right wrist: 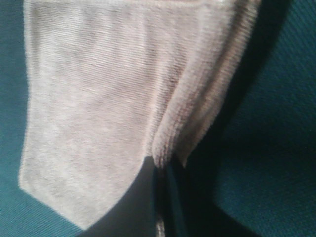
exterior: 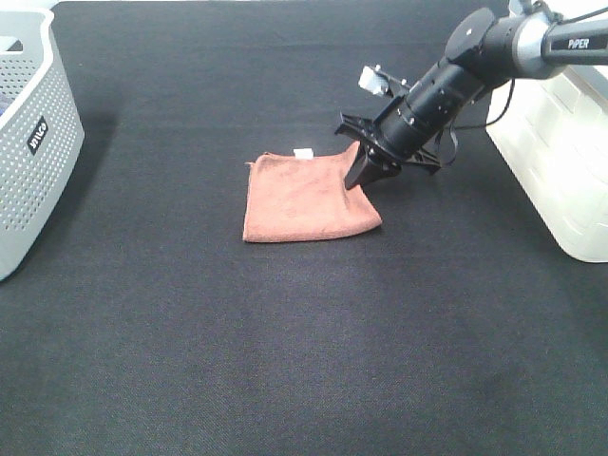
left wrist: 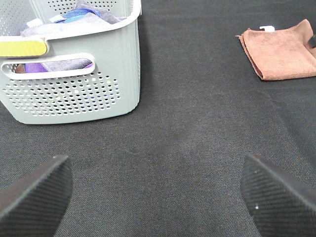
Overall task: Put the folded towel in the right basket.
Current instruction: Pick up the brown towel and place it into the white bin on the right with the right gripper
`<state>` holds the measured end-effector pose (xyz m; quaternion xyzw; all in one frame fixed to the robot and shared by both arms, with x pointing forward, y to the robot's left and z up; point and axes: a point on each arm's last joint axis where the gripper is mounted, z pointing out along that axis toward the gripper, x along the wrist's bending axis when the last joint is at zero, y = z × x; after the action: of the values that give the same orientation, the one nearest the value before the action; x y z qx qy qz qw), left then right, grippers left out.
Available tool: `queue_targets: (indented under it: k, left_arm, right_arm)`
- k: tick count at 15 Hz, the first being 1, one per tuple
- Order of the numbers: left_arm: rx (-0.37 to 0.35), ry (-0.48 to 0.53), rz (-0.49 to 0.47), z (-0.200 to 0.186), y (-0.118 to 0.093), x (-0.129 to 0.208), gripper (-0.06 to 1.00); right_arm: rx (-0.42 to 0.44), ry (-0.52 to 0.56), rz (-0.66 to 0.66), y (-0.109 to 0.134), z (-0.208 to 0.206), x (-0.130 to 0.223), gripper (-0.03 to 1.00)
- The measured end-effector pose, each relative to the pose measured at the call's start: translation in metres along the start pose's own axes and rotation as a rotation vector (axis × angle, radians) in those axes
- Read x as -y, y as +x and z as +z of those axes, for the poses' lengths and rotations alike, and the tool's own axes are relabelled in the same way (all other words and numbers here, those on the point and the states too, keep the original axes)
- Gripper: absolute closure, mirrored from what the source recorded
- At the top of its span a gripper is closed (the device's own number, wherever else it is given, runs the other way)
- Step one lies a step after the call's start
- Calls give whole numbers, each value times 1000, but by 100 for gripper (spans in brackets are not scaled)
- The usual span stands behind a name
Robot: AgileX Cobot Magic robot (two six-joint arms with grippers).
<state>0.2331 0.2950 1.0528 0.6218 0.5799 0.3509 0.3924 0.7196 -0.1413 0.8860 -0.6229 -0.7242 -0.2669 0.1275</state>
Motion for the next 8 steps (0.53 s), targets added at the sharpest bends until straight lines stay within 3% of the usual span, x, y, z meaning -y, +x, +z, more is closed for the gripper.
queue_targets:
  k: [7,8]
  left_arm:
    - [0,0,0,0,0,0,7]
    - [0,0,0,0,0,0,7]
  right_arm:
    - [-36,-114,-98,45,-68,-17,97]
    - [-51,-135,-132,60,-92,-19,97]
